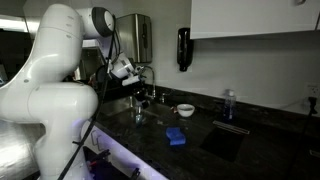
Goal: Pour out the water in the flask and put it on the counter.
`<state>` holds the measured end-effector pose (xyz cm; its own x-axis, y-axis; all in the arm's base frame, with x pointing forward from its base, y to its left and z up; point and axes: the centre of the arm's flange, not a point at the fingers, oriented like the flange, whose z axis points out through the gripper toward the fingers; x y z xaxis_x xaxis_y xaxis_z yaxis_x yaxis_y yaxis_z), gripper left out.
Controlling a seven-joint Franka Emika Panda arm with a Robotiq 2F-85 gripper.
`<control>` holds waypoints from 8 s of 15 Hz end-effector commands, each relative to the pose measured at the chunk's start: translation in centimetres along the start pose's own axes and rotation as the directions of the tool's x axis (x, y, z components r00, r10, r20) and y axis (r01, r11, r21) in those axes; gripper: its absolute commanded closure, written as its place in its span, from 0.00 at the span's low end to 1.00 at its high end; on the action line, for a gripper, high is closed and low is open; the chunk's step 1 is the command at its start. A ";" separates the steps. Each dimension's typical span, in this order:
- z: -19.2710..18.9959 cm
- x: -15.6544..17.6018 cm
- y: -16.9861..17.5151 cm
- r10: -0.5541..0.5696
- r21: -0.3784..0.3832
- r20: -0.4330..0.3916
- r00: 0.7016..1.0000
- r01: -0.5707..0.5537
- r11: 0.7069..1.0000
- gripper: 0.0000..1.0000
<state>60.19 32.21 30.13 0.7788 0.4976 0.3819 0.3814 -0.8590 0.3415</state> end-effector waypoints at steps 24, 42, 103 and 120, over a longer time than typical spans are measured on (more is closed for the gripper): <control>-5.6 -4.6 -1.9 -0.165 -0.137 -0.101 0.981 0.151 0.979 0.98; -4.8 -5.4 -0.3 -0.181 -0.262 -0.112 0.977 0.147 0.954 0.98; -7.2 -8.8 26.4 0.507 0.040 0.301 0.808 -0.542 0.840 0.98; -10.7 -21.4 31.2 0.769 -0.170 0.286 0.572 -0.759 0.628 0.98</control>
<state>53.06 -3.56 41.58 0.8997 -0.3877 0.2007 -0.4110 -0.9072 0.0900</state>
